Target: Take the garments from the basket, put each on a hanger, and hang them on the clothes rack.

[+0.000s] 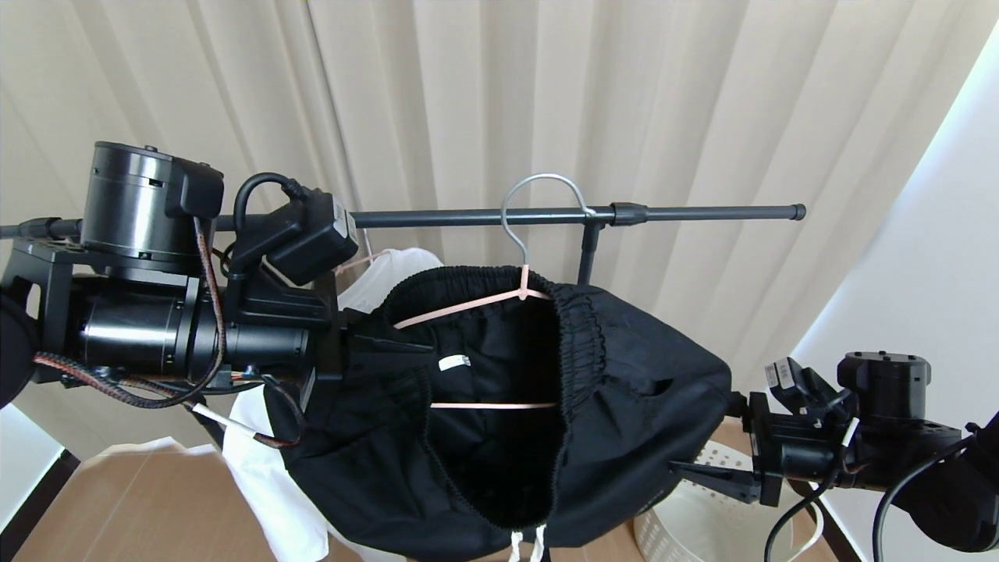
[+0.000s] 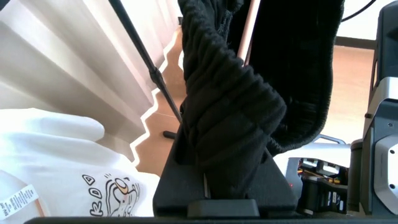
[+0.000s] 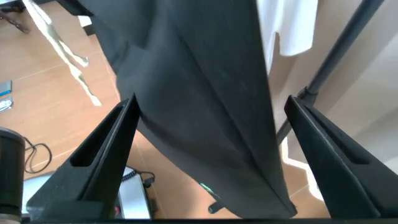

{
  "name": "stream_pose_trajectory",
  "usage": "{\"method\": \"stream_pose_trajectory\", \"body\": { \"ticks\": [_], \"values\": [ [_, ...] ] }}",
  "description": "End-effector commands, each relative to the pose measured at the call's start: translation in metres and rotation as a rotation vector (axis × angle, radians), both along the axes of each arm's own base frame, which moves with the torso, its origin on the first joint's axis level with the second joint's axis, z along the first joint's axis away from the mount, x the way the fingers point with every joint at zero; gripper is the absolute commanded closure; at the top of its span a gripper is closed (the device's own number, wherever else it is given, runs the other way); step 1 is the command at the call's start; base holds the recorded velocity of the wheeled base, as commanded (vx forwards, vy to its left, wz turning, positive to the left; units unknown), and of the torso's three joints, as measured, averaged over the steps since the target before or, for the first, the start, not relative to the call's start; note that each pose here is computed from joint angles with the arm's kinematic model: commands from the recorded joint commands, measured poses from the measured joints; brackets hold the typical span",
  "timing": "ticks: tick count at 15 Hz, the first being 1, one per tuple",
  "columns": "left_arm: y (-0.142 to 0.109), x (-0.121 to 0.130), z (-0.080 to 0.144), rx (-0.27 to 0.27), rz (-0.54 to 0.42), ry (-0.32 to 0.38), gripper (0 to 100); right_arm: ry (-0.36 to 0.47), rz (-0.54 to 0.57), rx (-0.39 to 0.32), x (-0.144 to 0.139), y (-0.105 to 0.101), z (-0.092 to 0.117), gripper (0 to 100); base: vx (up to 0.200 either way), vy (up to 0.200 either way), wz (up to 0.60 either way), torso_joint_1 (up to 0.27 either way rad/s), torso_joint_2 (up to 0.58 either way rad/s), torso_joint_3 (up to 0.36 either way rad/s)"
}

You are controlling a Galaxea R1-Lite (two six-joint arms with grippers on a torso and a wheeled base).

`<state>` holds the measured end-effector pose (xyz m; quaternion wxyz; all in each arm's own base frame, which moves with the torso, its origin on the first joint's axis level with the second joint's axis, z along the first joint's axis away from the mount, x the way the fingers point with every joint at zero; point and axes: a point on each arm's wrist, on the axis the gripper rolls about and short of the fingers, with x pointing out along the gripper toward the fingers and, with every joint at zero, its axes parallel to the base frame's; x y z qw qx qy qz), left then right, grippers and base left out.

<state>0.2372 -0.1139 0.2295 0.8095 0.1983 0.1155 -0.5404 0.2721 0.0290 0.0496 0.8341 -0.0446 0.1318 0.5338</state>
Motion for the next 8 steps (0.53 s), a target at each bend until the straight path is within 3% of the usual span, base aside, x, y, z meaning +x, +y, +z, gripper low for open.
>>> {"method": "stream_pose_trajectory", "body": {
  "ticks": [1,8],
  "values": [
    [0.002,-0.004,0.000,-0.001,0.001,-0.001,100,0.003,-0.006,0.012,0.000,0.000,0.005,100,0.000,0.000,0.00,0.000,0.00,0.000],
    [0.015,-0.016,-0.003,-0.064,0.072,0.036,100,0.012,-0.085,0.043,0.008,-0.017,0.016,100,0.000,0.000,0.00,0.000,0.00,0.000]
  ]
}}
